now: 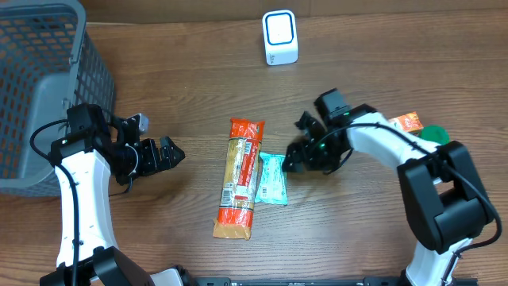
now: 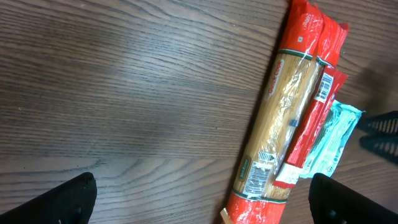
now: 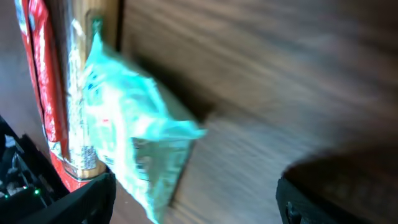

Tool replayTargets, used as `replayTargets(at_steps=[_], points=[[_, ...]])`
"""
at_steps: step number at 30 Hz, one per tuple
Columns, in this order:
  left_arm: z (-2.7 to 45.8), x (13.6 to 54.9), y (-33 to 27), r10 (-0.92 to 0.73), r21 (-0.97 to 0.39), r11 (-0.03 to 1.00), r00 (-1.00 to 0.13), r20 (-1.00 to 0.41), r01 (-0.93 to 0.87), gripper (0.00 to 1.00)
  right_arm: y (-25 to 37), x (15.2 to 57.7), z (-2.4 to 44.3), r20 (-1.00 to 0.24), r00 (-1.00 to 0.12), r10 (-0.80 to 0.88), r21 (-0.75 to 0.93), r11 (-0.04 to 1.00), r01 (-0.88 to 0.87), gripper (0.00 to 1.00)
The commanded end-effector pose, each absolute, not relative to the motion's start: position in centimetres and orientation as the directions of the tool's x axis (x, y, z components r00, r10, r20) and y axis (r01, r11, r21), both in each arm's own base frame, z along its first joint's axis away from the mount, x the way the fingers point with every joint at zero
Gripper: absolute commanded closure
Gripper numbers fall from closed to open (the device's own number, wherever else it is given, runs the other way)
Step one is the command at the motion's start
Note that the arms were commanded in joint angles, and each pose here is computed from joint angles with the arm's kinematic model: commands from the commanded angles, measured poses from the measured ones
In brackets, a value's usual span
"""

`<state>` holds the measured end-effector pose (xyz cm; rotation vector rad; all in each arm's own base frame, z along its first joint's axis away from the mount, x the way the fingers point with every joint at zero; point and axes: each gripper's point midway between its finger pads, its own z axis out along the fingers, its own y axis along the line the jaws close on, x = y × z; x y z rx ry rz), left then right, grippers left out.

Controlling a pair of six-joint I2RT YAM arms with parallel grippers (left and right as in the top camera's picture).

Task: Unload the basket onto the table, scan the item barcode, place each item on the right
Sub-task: 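Reach the right gripper back to the teal snack bag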

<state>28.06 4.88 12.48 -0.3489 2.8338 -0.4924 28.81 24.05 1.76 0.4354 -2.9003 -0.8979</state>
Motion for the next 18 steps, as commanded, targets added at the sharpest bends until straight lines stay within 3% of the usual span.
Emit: replayTargets(at_steps=[1, 7, 8, 9, 10, 18], points=[[12.5, 28.2, 4.5, -0.254, -0.367, 0.915, -0.946, -0.201, -0.167, 0.0, 22.5, 27.2, -1.1, 0.076, -0.963, -0.259, 0.482, 0.855, -0.192, 0.14], [12.5, 28.2, 4.5, -0.254, -0.367, 0.915, -0.946, -0.2, -0.167, 0.0, 23.8, 26.4, -0.1, 0.127, -0.964, -0.235, 0.566, 0.815, -0.125, 0.13], [12.5, 28.2, 4.5, -0.254, -0.368, 0.915, -0.946, -0.201, -0.167, 0.0, 24.3, 26.3, 0.2, 0.128, -0.962, -0.241, 0.589, 0.799, -0.122, 0.1], [12.5, 28.2, 4.5, -0.254, -0.367, 0.915, -0.946, -0.2, -0.167, 0.0, 24.8, 26.2, 0.6, 0.125, -0.961, -0.249, 0.614, 0.78, -0.122, 0.01], [12.5, 28.2, 4.5, -0.254, -0.367, 0.915, -0.946, -0.201, -0.167, 0.0, 25.3, 26.2, 0.8, 0.116, -0.96, -0.256, 0.633, 0.764, -0.127, 0.0], [12.5, 28.2, 4.5, -0.254, -0.368, 0.915, -0.946, -0.201, -0.167, 0.01, 27.4, 26.0, 1.1, 0.1, -0.961, -0.259, 0.652, 0.746, -0.133, 0.0]])
